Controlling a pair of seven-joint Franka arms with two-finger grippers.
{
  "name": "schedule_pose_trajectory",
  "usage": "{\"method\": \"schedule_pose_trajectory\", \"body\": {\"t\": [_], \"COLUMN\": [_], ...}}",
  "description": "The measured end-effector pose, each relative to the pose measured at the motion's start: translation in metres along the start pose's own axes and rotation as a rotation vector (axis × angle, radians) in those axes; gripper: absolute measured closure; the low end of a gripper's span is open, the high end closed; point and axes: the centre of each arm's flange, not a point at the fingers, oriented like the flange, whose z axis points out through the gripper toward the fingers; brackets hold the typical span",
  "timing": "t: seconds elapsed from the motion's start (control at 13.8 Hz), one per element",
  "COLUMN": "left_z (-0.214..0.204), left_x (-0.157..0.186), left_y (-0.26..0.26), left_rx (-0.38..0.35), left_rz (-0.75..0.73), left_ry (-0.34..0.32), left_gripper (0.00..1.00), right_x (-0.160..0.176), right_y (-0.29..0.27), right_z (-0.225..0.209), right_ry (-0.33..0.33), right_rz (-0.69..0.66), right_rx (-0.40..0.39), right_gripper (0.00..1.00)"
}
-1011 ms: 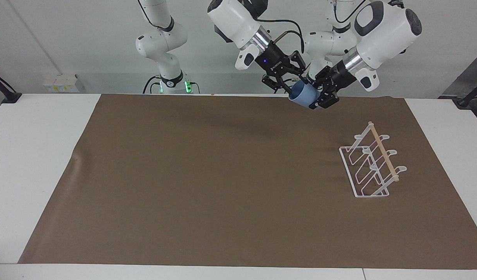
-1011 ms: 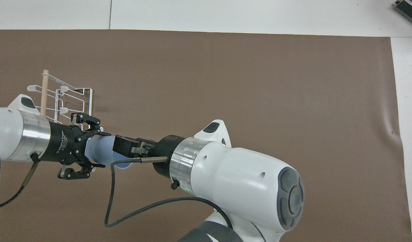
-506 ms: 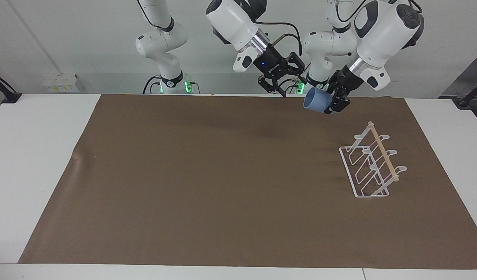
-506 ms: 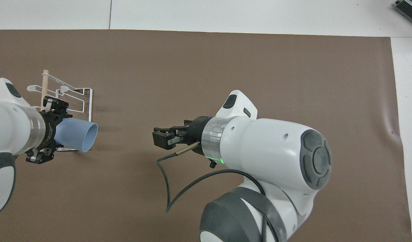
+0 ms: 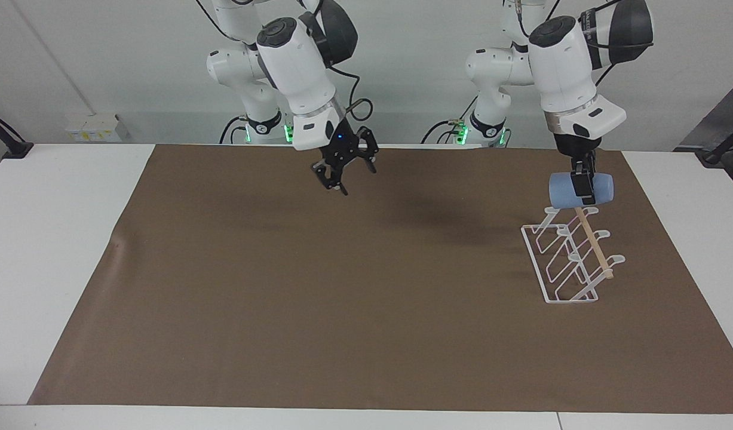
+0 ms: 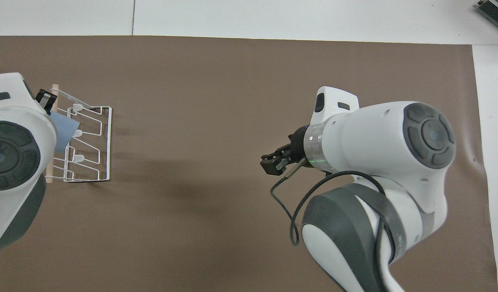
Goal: Hang cup on cup holder
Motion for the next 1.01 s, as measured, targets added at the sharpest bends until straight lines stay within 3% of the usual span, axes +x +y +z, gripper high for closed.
{"method": "schedule_pose_trajectory", "body": {"t": [0.36, 0.58, 0.79, 1.01], "left_z": [0.026, 0.04, 0.046, 0.047], "left_x": [-0.027, -0.035, -0.035, -0.036], "left_y": [0.029, 0.037, 0.044, 0.048], "left_rx": [0.027, 0.036, 0.016, -0.017], "left_rz": [0.151, 0.183, 0.172, 0.15], "left_ry": [0.181, 0.264, 0.313, 0.328], "left_gripper": [0.24, 0.24, 0.24, 0.24], "right_x": [-0.071, -0.11, -0.13, -0.129], "right_y": [0.15, 0.201, 0.199, 0.168], "right_z": [-0.045, -0.081, -0.121, -0.17], "right_ry": [-0.154, -0.162, -0.176, -0.145], "right_rz": [0.075, 0.234, 0.487, 0.583], "right_rx": [-0.151, -0.212, -0.222, -0.248], "right_gripper": [0.19, 0.2, 0.21, 0.21]}}
